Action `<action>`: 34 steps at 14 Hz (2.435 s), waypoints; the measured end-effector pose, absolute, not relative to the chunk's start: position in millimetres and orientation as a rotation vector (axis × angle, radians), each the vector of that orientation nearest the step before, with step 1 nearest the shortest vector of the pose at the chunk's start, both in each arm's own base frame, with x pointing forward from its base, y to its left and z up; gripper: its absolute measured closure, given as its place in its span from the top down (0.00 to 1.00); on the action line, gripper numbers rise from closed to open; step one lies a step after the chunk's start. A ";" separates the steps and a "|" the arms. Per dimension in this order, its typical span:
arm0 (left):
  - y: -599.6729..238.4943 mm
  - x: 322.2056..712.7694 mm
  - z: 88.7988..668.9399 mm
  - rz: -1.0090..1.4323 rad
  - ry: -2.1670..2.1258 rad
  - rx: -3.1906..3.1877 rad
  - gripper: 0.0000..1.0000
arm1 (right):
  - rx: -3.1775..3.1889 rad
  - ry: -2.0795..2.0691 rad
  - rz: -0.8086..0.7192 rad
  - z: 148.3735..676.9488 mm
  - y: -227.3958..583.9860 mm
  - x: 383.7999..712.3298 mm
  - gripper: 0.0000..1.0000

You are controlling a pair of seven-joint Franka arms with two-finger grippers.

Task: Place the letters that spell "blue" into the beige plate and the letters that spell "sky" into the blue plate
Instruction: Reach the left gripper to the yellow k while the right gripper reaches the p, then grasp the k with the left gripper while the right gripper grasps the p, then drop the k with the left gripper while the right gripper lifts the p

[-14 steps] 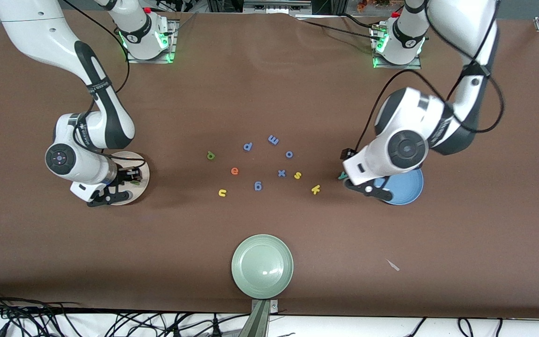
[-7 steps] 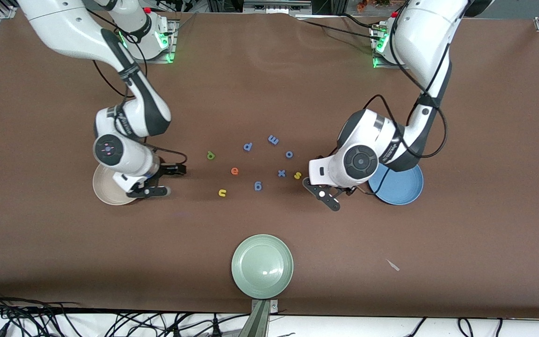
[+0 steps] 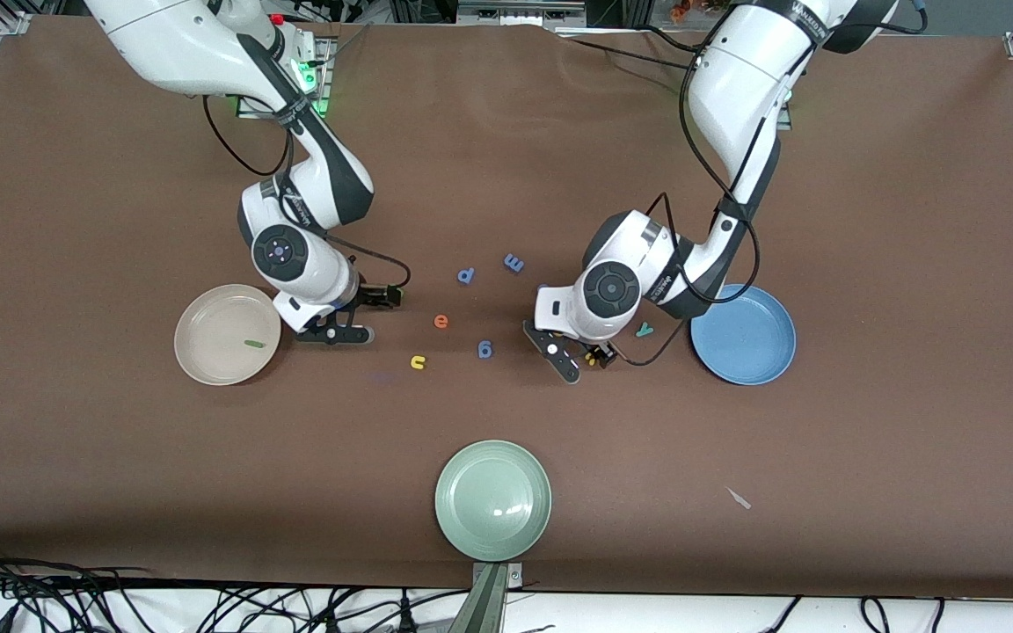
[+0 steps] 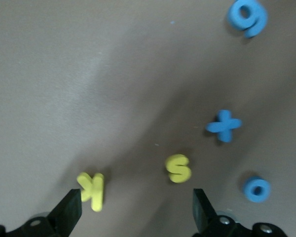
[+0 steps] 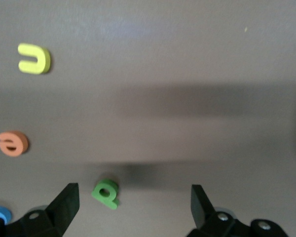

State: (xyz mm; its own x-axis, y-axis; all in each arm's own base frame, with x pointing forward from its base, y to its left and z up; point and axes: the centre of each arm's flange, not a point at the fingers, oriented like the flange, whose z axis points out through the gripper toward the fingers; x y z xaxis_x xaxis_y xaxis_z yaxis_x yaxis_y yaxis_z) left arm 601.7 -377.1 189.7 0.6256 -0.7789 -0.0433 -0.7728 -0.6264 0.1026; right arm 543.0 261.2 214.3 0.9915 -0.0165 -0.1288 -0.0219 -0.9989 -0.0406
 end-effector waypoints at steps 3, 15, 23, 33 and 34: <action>-365.3 608.9 172.4 -0.094 -1.380 2.739 0.76 | -3.083 0.034 0.148 204.4 268.6 519.6 1.00; -318.8 636.0 218.3 -0.156 -1.431 2.805 0.24 | -3.125 -0.070 0.117 173.5 289.8 500.8 0.92; -116.8 655.2 276.9 -0.446 -1.305 2.917 0.24 | -3.122 -0.078 0.116 171.1 292.9 500.5 0.60; -89.8 622.0 199.8 -0.249 -1.304 2.931 0.67 | -3.111 -0.095 0.094 177.3 301.0 500.9 0.31; -91.8 624.0 210.3 -0.258 -1.303 2.931 0.78 | -3.111 -0.095 0.096 175.7 301.1 500.8 0.31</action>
